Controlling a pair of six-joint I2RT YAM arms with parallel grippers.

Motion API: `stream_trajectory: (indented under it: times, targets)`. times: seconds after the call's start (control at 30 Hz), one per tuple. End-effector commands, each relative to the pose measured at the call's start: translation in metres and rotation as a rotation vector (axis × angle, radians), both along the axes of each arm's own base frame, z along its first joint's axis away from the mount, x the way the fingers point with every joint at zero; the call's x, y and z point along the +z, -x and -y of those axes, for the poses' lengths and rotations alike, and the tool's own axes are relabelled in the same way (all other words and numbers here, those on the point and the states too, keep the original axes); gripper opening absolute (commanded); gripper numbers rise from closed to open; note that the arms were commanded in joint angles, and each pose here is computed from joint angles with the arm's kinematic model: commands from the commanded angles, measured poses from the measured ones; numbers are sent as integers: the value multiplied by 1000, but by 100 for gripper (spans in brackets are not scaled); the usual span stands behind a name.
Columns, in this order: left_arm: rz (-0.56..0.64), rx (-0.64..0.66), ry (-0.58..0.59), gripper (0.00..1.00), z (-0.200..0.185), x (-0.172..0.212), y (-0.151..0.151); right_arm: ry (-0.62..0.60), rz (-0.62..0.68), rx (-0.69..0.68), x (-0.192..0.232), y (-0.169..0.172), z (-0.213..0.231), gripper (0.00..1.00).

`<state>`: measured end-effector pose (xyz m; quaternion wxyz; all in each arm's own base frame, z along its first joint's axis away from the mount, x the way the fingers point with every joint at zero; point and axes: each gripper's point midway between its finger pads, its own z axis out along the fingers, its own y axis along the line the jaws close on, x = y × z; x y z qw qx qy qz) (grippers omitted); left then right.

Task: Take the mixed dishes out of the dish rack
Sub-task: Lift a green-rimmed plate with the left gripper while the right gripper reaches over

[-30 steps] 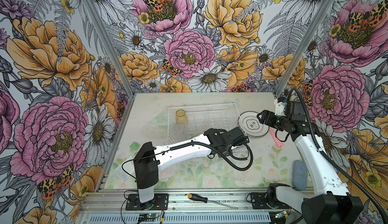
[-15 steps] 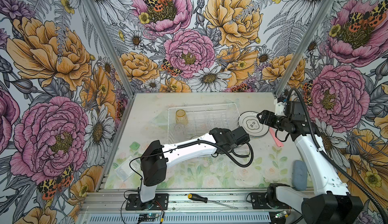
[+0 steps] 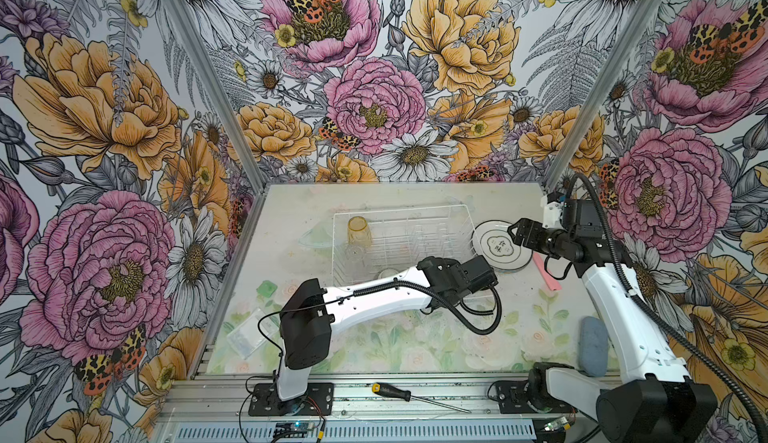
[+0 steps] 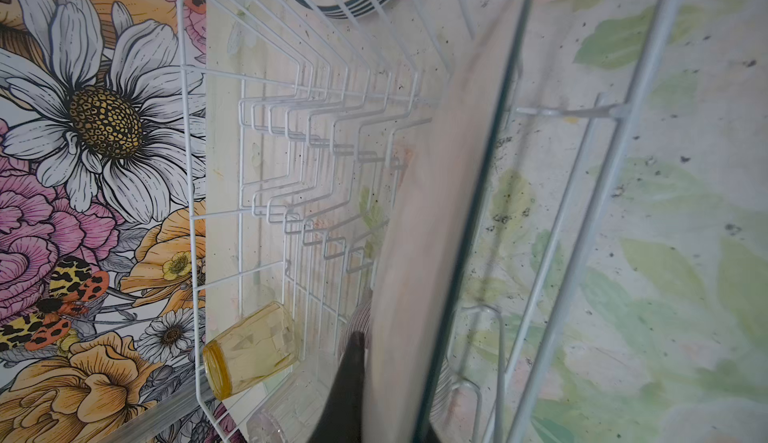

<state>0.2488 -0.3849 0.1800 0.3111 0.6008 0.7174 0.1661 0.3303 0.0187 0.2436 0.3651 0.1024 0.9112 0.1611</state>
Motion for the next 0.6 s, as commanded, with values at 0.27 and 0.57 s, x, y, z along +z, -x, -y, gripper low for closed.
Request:
stream_trajectory:
  times: [0.27, 0.57]
  targets:
    - [129, 45, 221, 0, -4, 80, 3, 5, 4, 23, 0, 2, -4, 80]
    - [113, 60, 393, 0, -13, 130, 7, -2, 11, 26, 3, 0, -5, 80]
